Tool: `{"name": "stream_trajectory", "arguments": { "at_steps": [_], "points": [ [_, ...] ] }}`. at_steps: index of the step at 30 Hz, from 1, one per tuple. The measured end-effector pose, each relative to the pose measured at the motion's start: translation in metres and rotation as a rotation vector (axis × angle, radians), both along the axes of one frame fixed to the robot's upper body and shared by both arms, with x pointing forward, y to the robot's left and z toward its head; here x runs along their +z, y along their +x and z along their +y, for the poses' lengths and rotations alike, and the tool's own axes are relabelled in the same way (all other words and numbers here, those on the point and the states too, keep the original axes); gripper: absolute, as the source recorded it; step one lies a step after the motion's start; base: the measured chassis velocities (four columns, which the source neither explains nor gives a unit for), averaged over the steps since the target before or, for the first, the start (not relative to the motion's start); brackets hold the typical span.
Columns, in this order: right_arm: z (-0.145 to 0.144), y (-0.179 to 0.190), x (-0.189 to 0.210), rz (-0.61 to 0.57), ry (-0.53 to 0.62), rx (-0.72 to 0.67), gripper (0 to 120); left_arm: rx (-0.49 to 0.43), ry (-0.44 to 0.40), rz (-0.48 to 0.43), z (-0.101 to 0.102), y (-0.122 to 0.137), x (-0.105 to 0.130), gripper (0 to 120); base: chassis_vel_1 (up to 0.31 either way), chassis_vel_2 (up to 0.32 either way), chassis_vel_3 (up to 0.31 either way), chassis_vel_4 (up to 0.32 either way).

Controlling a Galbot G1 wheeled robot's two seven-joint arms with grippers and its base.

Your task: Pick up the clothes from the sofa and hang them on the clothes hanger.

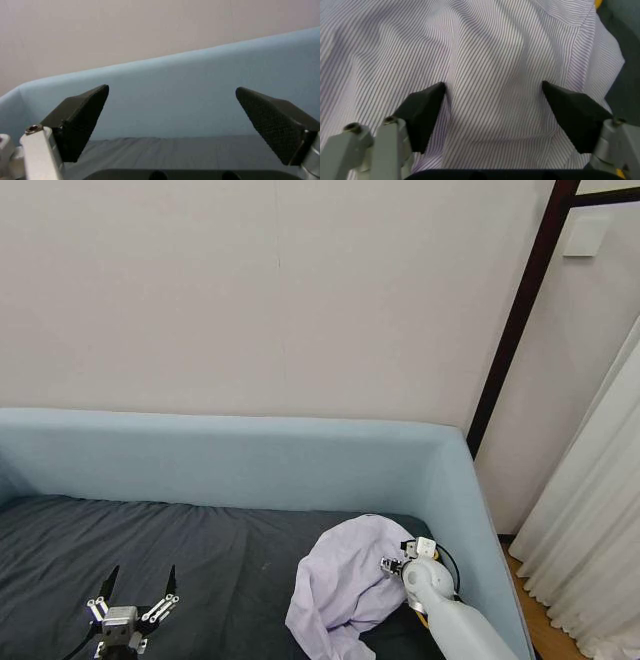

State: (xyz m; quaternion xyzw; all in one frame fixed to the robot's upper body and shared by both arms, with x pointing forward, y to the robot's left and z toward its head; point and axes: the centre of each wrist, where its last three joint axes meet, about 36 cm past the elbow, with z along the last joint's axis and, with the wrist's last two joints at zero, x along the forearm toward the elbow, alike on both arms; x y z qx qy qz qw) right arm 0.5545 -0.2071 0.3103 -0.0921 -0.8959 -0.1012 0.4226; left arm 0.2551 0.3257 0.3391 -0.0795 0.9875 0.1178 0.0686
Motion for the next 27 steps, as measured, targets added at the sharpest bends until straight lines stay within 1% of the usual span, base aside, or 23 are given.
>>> {"name": "stream_trajectory", "arguments": {
  "at_steps": [1, 2, 7, 8, 12, 13, 14, 15, 17, 18, 21, 23, 24, 27],
  "points": [
    [-0.001, 0.000, -0.002, -0.007, -0.008, 0.001, 71, -0.001, 0.000, -0.001, 0.000, 0.000, 0.000, 100, 0.000, 0.000, 0.000, 0.000],
    [-0.001, 0.000, -0.002, -0.007, -0.008, 0.001, 71, -0.001, 0.000, -0.001, 0.000, 0.000, 0.000, 100, 0.000, 0.000, 0.000, 0.000],
    [-0.005, -0.005, -0.007, -0.013, -0.031, 0.010, 48, -0.002, -0.001, -0.002, -0.001, 0.001, 0.000, 100, 0.000, 0.000, 0.000, 0.000],
    [-0.005, -0.005, -0.007, -0.013, -0.031, 0.010, 48, -0.002, -0.001, -0.002, -0.001, 0.001, 0.000, 100, 0.000, 0.000, 0.000, 0.000],
    [-0.007, -0.009, -0.009, -0.029, -0.040, 0.020, 29, 0.002, -0.001, -0.006, 0.000, 0.002, 0.001, 100, 0.000, 0.000, 0.000, 0.000],
    [-0.007, -0.009, -0.009, -0.029, -0.040, 0.020, 29, 0.002, -0.001, -0.006, 0.000, 0.002, 0.001, 100, 0.000, 0.000, 0.000, 0.000],
    [-0.007, -0.010, -0.009, -0.045, -0.036, 0.020, 24, 0.003, 0.000, -0.006, 0.000, 0.002, 0.001, 100, 0.000, 0.000, 0.000, 0.000],
    [-0.007, -0.011, -0.008, -0.069, -0.028, 0.019, 21, 0.004, 0.000, -0.006, 0.000, 0.002, 0.001, 100, 0.000, 0.000, 0.000, 0.000],
    [-0.005, -0.014, -0.004, -0.138, -0.002, 0.020, 11, 0.005, -0.001, -0.004, 0.000, 0.002, 0.000, 100, 0.000, 0.000, 0.000, 0.000],
    [-0.005, -0.014, -0.004, -0.138, -0.002, 0.020, 11, 0.005, -0.001, -0.004, 0.000, 0.002, 0.000, 100, 0.000, 0.000, 0.000, 0.000],
    [0.000, -0.019, 0.002, -0.239, 0.034, 0.021, 0, 0.005, -0.005, -0.002, -0.001, 0.001, -0.001, 100, 0.000, 0.000, 0.000, 0.000],
    [0.003, -0.024, 0.009, -0.323, 0.056, 0.021, 0, 0.005, -0.005, -0.002, -0.001, 0.001, -0.001, 100, 0.000, 0.000, 0.000, 0.000],
    [0.003, -0.024, 0.009, -0.323, 0.056, 0.021, 0, 0.005, -0.005, -0.002, -0.001, 0.001, -0.001, 100, 0.000, 0.000, 0.000, 0.000],
    [0.004, -0.028, 0.031, -0.490, 0.090, 0.045, 0, 0.005, -0.005, -0.002, -0.001, 0.000, -0.001, 100, 0.000, 0.000, 0.000, 0.000]
  ]
}}
